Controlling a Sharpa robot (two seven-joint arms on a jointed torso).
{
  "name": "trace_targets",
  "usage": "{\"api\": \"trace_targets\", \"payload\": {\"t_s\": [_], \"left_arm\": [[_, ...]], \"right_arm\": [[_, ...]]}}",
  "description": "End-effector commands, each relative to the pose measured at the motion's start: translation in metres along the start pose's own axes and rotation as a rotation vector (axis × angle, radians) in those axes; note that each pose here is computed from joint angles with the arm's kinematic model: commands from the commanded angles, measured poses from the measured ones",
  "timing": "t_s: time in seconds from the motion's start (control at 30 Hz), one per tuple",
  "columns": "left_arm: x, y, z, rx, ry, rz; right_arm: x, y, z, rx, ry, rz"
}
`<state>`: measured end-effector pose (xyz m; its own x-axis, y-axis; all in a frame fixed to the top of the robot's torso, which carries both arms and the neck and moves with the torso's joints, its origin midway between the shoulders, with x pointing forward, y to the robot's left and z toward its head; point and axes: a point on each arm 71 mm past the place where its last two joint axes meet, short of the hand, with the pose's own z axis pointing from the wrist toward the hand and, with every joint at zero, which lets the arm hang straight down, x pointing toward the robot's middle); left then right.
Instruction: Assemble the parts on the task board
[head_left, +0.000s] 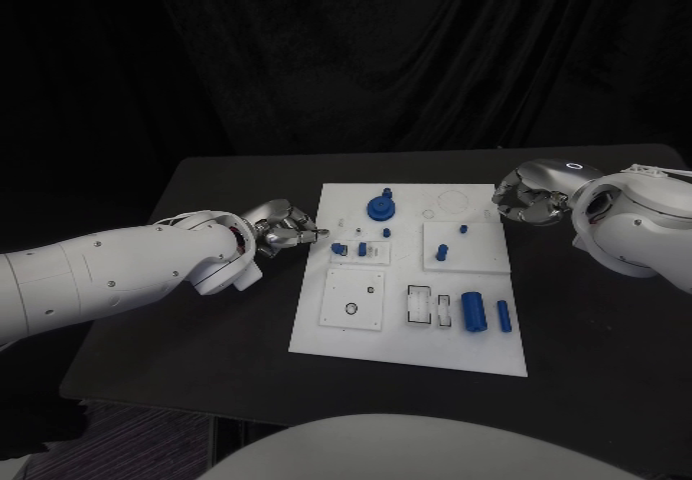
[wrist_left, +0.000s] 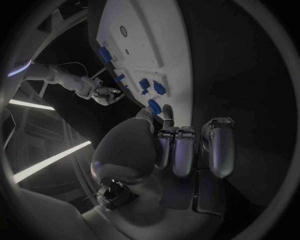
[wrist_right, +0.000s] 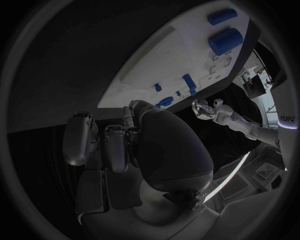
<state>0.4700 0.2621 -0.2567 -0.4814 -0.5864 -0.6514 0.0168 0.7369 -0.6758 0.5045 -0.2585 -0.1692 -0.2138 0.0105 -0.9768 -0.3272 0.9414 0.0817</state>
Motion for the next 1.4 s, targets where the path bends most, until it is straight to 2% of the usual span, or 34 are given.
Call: {"api": "trace_targets", "payload": {"t_s": [0.03,0.07,0.17,0.33,0.63,1.2,1.4], "left_arm": [[0.009,0.0038,0.0019,-0.068,0.158,-0.109],[0.0108,0.0045,0.0035,-0.076,0.196,-0.12],[0.0133,0.0052,0.0065,-0.085,0.249,-0.136],[0.0145,0.0045,0.0128,-0.079,0.286,-0.148],[0.0122,0.0032,0.0195,-0.076,0.247,-0.151],[0.0113,0.0006,0.0243,-0.075,0.207,-0.15],[0.0107,0.0002,0.0258,-0.071,0.195,-0.1]], "right_arm": [[0.002,0.0,0.0,0.017,0.014,-0.005],[0.002,0.0,0.0,0.016,0.015,-0.005],[0.002,0.0,0.001,0.016,0.016,-0.006],[0.002,0.001,0.001,0.015,0.02,-0.006],[0.002,0.001,0.0,0.015,0.021,-0.006],[0.003,0.0,0.0,0.018,0.026,-0.007],[0.003,0.0,0.0,0.021,0.03,-0.008]]}}
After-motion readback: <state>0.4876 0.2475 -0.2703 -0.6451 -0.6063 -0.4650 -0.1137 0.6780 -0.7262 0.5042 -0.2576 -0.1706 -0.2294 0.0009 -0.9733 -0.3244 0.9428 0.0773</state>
